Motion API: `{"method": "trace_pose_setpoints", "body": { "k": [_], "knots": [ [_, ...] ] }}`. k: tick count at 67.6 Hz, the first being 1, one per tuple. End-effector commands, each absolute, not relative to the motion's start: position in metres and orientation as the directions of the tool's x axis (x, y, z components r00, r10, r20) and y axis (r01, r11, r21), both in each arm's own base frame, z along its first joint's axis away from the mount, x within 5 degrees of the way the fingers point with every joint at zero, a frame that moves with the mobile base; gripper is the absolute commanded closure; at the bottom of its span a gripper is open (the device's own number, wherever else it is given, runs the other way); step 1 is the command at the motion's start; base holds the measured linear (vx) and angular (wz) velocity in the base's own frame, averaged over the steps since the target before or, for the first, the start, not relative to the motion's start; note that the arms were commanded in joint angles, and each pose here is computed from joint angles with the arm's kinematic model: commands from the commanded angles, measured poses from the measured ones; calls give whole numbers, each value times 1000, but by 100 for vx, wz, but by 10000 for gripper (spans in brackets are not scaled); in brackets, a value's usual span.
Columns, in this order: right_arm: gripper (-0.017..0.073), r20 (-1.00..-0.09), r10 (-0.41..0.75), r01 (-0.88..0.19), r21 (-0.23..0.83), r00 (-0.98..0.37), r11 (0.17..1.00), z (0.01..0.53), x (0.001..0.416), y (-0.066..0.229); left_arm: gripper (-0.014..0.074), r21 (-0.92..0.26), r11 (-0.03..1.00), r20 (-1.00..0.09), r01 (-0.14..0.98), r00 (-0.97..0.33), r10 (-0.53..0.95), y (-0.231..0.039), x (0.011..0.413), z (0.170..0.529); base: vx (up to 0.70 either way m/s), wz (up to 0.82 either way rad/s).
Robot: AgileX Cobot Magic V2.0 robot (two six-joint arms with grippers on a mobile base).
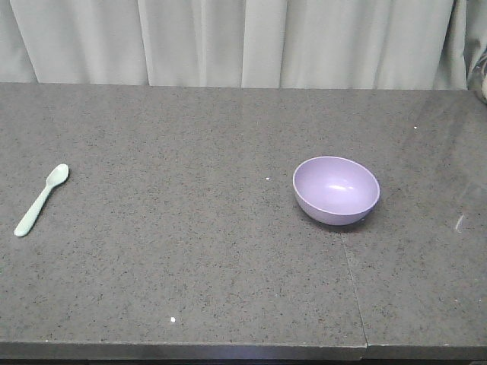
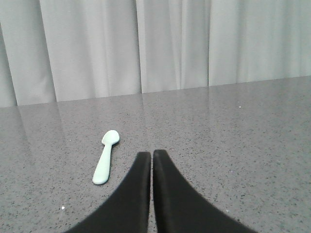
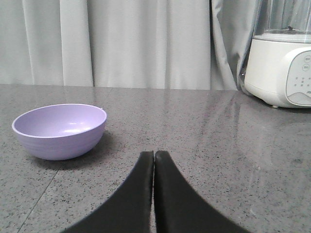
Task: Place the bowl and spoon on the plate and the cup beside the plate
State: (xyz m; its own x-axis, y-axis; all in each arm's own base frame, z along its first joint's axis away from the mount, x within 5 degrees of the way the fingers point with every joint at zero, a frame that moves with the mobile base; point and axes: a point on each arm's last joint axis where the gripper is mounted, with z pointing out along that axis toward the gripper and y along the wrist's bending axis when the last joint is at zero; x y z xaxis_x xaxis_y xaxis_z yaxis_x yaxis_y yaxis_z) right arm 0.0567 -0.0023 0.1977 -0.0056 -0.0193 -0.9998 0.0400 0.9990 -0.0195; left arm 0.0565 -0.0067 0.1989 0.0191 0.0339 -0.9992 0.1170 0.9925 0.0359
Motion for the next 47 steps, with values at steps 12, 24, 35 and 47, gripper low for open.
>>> {"method": "trace_pose_setpoints", "body": {
  "k": [12, 24, 35, 47],
  "knots": [
    [564, -996, -29, 39, -26, 79, 999, 204, 56, -2, 601, 23, 993, -992, 116, 125, 9, -6, 54, 215, 3, 0],
    [564, -996, -29, 39, -26, 79, 999, 204, 56, -2, 601, 23, 993, -992, 116, 125, 9, -6, 54, 215, 1, -1],
    [564, -996, -29, 39, -26, 79, 999, 204, 56, -2, 601, 23, 993, -992, 116, 125, 9, -6, 54, 215, 0, 0],
    [564, -996, -29, 39, -26, 79, 999, 204, 56, -2, 601, 23, 993, -992, 116, 125, 9, -6, 54, 215, 0, 0]
  ]
}}
